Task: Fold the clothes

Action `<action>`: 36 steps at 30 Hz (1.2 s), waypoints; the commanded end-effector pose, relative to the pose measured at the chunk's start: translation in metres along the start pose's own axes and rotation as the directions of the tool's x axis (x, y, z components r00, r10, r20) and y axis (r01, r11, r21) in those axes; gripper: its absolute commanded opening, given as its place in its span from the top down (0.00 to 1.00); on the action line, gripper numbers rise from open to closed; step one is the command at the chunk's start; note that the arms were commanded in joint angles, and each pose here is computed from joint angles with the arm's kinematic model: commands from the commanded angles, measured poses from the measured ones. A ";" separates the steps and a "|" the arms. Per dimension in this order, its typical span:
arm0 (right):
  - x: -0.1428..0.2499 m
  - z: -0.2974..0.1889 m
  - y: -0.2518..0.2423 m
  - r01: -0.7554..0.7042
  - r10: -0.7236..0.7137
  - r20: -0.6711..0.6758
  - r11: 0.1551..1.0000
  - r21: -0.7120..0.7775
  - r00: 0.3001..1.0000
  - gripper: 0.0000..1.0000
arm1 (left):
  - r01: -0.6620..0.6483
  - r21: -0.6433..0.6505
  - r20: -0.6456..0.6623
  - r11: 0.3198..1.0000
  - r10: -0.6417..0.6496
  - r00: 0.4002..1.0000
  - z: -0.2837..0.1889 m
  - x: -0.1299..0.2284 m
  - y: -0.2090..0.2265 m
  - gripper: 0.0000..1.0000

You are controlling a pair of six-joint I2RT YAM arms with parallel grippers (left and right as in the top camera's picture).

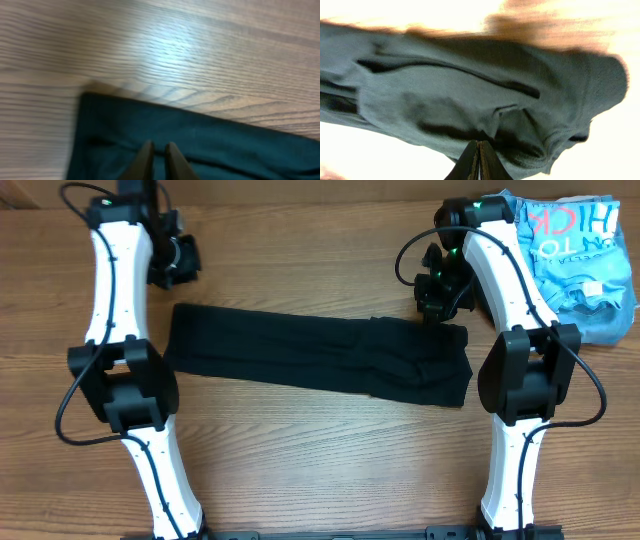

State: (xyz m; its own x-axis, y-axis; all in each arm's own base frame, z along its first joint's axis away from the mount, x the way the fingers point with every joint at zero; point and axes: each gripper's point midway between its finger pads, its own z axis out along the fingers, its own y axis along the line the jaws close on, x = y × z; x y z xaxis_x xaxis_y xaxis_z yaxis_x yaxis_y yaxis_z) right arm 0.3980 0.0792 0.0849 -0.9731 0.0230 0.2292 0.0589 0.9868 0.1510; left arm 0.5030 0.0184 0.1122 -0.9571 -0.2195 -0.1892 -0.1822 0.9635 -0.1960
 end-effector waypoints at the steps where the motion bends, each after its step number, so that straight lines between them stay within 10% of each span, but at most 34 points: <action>1: 0.023 0.027 -0.007 -0.042 0.045 -0.105 0.999 0.028 0.993 0.96 | -0.052 0.038 -0.102 0.998 0.055 0.993 0.050 0.034 -0.028 0.93; 5: 0.044 0.082 -0.021 -0.078 0.087 -0.201 0.996 0.052 0.976 0.96 | -0.095 0.027 -0.162 0.995 0.098 0.982 0.081 0.061 -0.041 0.91; 14: -0.024 0.116 -0.017 -0.038 0.039 0.081 0.999 -0.007 0.996 0.96 | -0.106 -0.123 -0.048 0.987 0.101 0.994 0.136 0.057 0.003 0.89; 28: -0.139 -0.019 0.026 0.089 -0.036 0.559 0.994 -0.068 0.828 0.96 | -0.081 -0.157 0.298 0.984 0.126 0.946 0.032 -0.065 0.005 0.72; 36: -0.104 -0.032 0.062 0.384 -0.294 0.491 0.919 -0.089 0.820 0.96 | -0.091 0.070 0.088 0.993 0.085 0.993 0.053 -0.012 -0.033 0.88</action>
State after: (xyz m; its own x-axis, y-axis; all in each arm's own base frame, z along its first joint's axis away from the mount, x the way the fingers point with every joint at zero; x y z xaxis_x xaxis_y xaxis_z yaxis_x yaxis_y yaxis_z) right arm 0.5086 0.1107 0.0856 -0.9667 -0.0476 -0.2513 -0.1211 0.9505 0.2860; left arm 0.5388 0.0025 0.1028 -0.9281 -0.1519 -0.3399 -0.1009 0.9814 -0.1632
